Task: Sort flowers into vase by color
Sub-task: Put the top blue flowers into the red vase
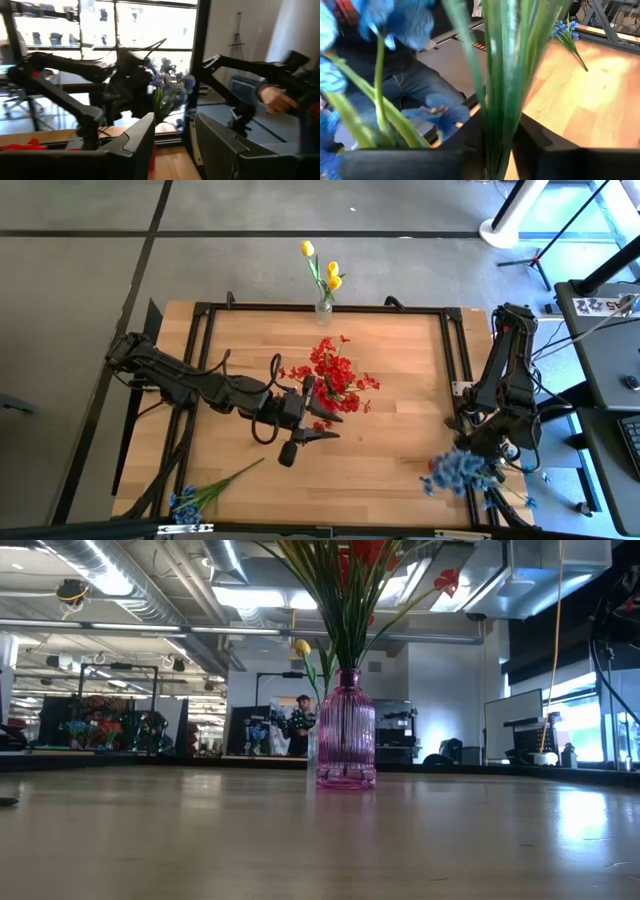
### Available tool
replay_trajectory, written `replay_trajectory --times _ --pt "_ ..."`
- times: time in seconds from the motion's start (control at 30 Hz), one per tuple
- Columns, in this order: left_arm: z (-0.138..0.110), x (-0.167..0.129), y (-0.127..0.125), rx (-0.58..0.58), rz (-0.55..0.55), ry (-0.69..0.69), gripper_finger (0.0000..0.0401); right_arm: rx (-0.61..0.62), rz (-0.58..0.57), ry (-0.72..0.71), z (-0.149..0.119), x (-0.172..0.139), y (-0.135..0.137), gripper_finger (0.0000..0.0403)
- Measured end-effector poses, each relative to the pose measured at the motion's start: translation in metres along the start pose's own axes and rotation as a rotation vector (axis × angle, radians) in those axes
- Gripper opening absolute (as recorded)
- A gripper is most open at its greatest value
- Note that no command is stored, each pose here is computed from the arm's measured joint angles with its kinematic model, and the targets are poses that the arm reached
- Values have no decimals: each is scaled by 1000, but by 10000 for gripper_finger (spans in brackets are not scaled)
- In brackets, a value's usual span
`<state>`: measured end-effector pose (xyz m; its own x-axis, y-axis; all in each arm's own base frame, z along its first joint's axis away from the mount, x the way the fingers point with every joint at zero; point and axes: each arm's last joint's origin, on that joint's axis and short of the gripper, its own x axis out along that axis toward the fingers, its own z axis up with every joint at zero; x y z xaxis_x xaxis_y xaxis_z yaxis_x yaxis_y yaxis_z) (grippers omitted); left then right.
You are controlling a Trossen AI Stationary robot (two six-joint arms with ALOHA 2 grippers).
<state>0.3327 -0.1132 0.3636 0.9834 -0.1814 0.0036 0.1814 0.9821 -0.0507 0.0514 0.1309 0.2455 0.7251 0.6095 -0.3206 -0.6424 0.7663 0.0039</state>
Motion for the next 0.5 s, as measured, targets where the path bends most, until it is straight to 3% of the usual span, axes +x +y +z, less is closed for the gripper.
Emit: replay_trajectory --times 0.27,0.5 --pt "0 0 2 0 29 -1 139 59 5 -31 21 -8 -1 157" --pt "0 0 2 0 28 -2 139 87 18 -86 41 -17 -2 176"
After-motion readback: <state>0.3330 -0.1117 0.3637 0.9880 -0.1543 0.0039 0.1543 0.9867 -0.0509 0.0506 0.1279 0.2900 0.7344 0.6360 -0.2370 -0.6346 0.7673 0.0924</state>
